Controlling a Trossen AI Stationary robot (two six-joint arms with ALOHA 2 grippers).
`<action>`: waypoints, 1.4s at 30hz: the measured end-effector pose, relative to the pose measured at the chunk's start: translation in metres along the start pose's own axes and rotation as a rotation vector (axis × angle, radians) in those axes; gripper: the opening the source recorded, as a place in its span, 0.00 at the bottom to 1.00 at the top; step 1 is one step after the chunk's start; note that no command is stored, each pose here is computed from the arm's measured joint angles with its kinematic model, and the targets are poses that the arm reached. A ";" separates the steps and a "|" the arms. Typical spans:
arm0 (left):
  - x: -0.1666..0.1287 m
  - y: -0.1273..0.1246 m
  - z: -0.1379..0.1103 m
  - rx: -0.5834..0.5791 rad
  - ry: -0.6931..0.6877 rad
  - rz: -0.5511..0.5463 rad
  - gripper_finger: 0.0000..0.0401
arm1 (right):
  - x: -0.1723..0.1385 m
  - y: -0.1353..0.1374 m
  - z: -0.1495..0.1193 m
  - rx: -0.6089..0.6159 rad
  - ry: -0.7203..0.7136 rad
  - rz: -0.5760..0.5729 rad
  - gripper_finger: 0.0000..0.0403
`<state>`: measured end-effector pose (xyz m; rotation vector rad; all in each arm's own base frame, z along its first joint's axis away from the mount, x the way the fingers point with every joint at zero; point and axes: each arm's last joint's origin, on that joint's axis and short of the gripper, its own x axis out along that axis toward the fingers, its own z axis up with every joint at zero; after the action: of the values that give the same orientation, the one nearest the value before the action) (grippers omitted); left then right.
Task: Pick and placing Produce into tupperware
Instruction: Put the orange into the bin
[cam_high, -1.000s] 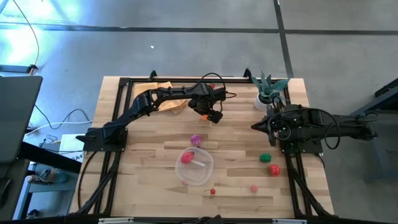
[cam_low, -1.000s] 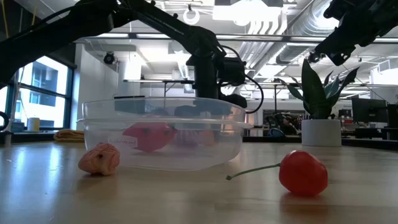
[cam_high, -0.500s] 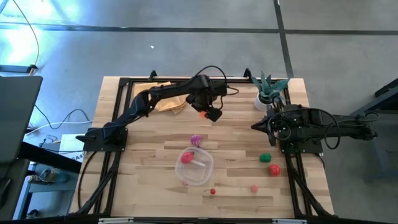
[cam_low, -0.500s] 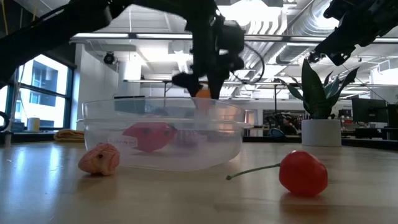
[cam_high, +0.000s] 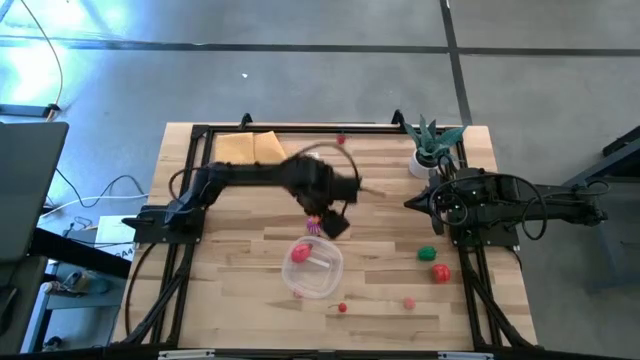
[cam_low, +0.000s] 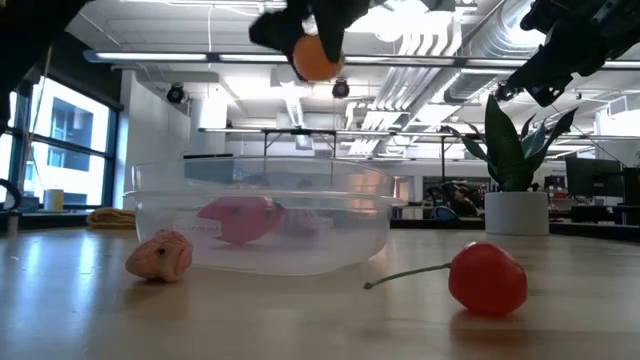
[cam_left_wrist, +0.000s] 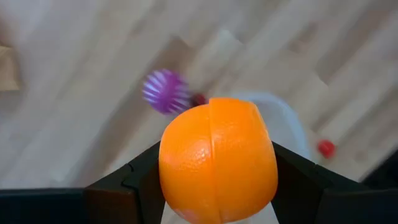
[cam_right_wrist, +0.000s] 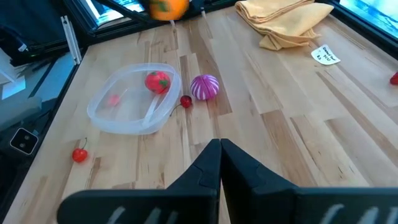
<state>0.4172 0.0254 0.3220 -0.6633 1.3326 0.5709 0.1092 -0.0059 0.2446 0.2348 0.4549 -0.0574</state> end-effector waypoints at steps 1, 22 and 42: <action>0.000 -0.007 -0.007 0.015 -0.003 0.002 0.53 | 0.000 0.000 0.000 0.000 0.000 0.000 0.00; 0.066 -0.060 -0.070 0.190 0.098 0.082 0.58 | 0.000 0.000 0.000 0.000 0.001 0.000 0.00; 0.132 -0.068 -0.084 0.258 0.080 -0.038 0.57 | 0.000 0.000 0.000 0.000 0.001 0.000 0.00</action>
<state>0.4291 -0.0822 0.1900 -0.5028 1.4358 0.3363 0.1092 -0.0059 0.2446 0.2347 0.4557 -0.0577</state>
